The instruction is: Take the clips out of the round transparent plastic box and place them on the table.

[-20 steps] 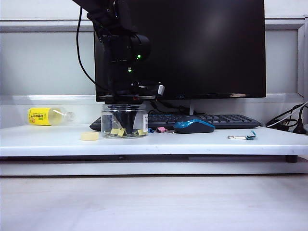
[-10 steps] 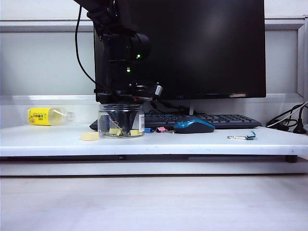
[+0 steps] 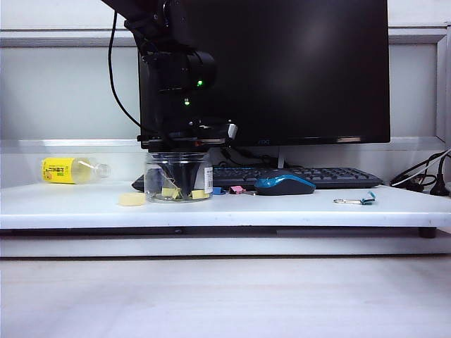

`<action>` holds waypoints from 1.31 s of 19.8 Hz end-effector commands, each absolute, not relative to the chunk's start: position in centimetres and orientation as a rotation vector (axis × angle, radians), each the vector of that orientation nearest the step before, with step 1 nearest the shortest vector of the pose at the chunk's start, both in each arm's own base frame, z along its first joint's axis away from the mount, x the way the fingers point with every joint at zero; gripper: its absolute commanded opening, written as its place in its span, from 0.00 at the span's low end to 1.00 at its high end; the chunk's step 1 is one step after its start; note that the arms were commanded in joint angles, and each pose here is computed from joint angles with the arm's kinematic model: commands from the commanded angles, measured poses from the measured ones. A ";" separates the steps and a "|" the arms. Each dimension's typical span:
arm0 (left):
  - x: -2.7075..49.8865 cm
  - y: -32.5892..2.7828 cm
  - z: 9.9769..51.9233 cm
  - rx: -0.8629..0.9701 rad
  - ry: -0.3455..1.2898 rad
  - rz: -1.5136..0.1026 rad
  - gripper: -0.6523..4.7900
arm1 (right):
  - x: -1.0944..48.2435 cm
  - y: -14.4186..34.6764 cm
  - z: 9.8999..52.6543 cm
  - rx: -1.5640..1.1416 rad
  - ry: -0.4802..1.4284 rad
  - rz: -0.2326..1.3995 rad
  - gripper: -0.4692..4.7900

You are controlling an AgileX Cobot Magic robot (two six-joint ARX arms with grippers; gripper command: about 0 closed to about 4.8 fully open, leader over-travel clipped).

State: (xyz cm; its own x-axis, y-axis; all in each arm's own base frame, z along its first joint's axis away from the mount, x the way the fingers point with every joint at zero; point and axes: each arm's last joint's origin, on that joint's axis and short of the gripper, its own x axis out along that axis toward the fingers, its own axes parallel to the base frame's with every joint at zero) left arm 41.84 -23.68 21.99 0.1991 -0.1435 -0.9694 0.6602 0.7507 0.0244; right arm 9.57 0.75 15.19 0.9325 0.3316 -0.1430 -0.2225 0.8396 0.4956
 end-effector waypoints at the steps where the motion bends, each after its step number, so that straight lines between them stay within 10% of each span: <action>1: 41.7 -24.2 18.1 0.470 1.389 -0.644 0.26 | 9.6 0.7 15.3 0.488 0.222 0.297 0.29; 26: 40.0 -23.3 26.5 0.410 1.185 -0.660 0.11 | 9.6 0.8 15.3 0.488 0.222 0.298 0.29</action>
